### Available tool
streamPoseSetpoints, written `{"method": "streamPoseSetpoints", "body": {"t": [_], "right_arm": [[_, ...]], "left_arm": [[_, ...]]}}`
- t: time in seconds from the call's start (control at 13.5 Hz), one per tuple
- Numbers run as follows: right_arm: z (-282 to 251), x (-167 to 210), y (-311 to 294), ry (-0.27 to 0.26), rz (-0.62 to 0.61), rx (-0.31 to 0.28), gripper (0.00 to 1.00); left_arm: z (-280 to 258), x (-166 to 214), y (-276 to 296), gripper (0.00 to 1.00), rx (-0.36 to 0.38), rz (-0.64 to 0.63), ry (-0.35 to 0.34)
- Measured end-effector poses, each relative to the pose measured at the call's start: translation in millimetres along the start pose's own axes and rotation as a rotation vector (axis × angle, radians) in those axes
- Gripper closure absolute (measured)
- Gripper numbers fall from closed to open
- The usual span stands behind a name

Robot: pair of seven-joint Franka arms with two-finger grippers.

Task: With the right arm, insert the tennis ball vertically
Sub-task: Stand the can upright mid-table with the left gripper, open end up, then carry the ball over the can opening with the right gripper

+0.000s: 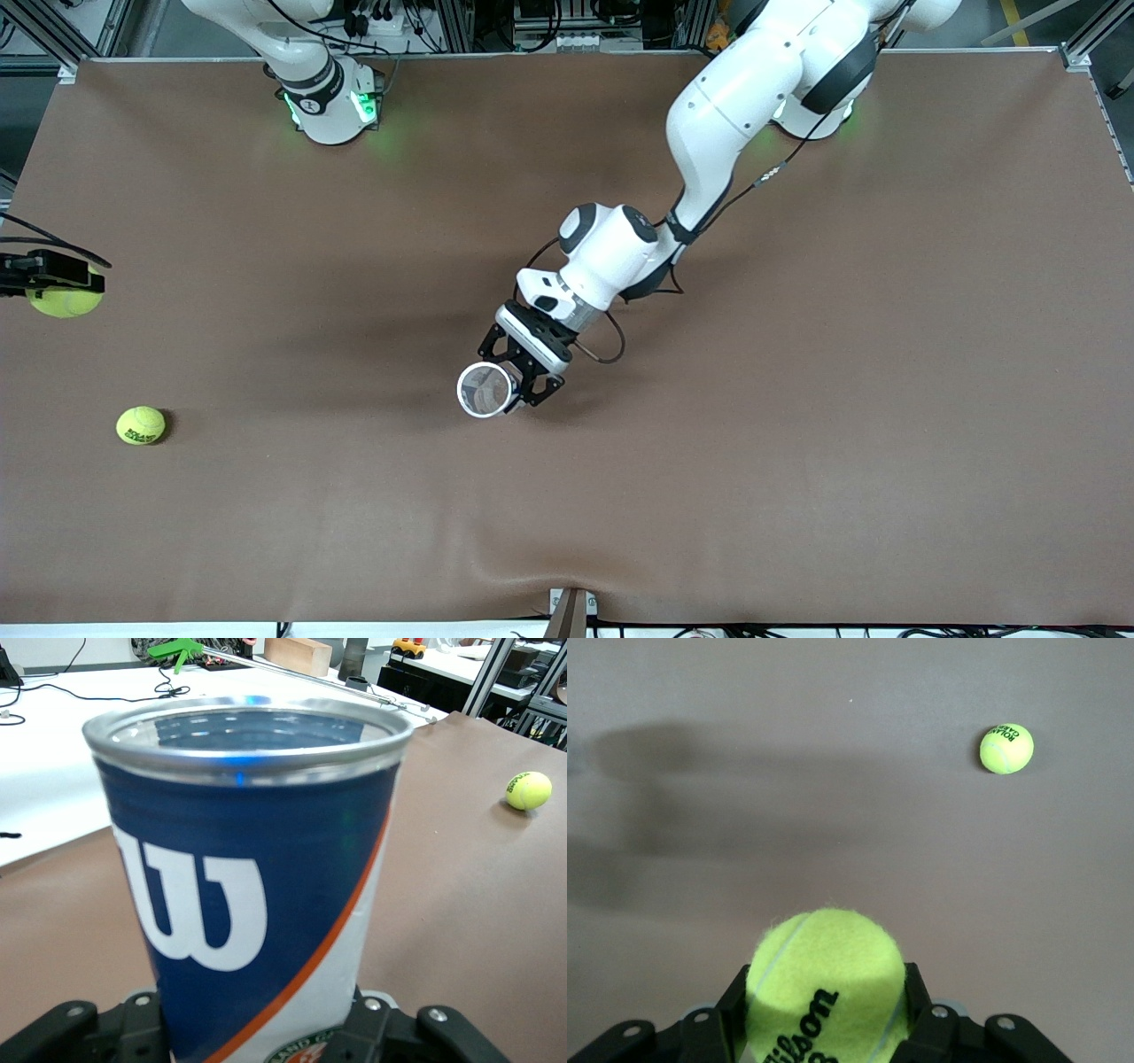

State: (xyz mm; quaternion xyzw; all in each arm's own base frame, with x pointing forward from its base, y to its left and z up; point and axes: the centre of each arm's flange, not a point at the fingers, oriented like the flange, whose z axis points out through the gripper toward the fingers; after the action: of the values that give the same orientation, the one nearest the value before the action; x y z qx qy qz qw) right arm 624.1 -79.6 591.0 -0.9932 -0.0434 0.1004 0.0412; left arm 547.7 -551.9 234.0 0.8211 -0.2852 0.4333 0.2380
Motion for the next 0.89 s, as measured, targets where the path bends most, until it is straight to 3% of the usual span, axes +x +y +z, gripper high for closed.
{"method": "streamPoseSetpoints", "body": {"t": [0.44, 0.89], "right_arm": [[2, 4, -14, -0.003, 0.03, 0.002, 0.32], [12, 26, -134, 0.025, 0.19, 0.025, 0.32]], "left_arm": [[8, -41, 20, 0.36, 0.038, 0.015, 0.042], [13, -58, 27, 0.36, 0.038, 0.021, 0.03]]}}
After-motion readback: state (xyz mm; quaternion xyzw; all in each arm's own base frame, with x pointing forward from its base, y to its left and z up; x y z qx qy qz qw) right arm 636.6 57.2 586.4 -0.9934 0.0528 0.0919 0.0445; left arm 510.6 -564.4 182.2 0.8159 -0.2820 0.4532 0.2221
